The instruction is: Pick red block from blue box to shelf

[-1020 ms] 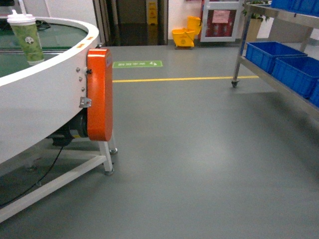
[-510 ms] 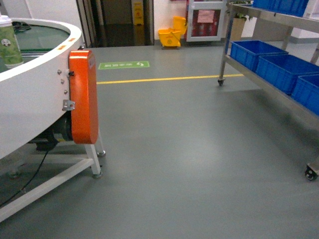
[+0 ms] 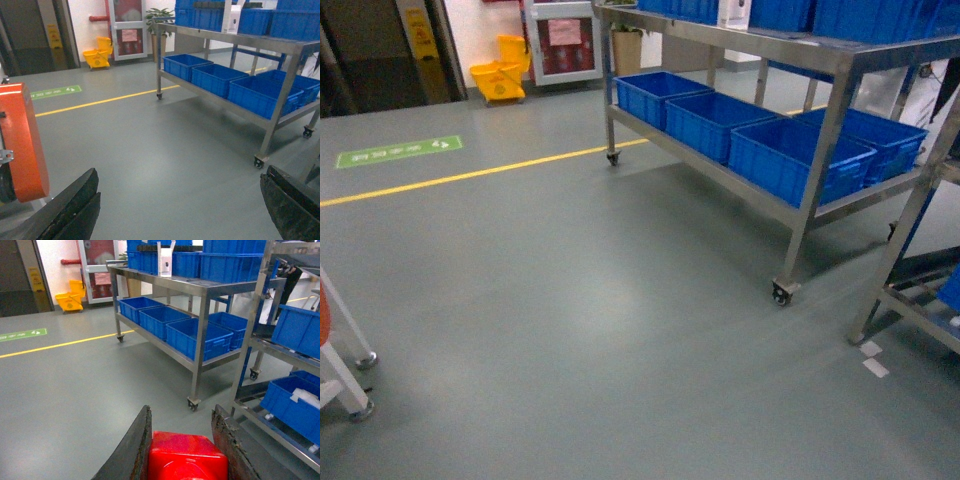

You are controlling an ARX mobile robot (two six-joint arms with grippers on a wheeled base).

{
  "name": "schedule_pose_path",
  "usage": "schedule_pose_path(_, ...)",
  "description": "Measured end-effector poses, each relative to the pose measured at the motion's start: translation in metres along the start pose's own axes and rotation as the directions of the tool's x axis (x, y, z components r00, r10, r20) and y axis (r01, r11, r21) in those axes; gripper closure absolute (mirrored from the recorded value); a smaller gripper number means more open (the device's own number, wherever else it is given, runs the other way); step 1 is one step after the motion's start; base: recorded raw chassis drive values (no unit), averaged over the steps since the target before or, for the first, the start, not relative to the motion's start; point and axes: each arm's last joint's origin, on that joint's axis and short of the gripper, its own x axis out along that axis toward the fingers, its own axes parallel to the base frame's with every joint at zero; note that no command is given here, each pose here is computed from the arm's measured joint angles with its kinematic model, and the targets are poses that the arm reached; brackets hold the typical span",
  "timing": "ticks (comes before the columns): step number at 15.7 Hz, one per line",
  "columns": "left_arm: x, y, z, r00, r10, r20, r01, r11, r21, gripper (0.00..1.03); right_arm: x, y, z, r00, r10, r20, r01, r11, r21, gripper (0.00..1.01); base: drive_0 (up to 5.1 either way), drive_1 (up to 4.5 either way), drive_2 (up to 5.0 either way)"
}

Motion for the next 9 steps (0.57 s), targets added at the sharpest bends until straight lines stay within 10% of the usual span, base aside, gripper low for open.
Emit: schedule_pose_path(9,0.0000,0.0000,0.0000,1.000,0.000,0.000,0.000,1.0000,0.000,0.05,0.0000,0.0000,0.0000,1.000,0.000,0.000,0.000,1.0000,0.000,0.72,-1.8,-1.78,-1.8)
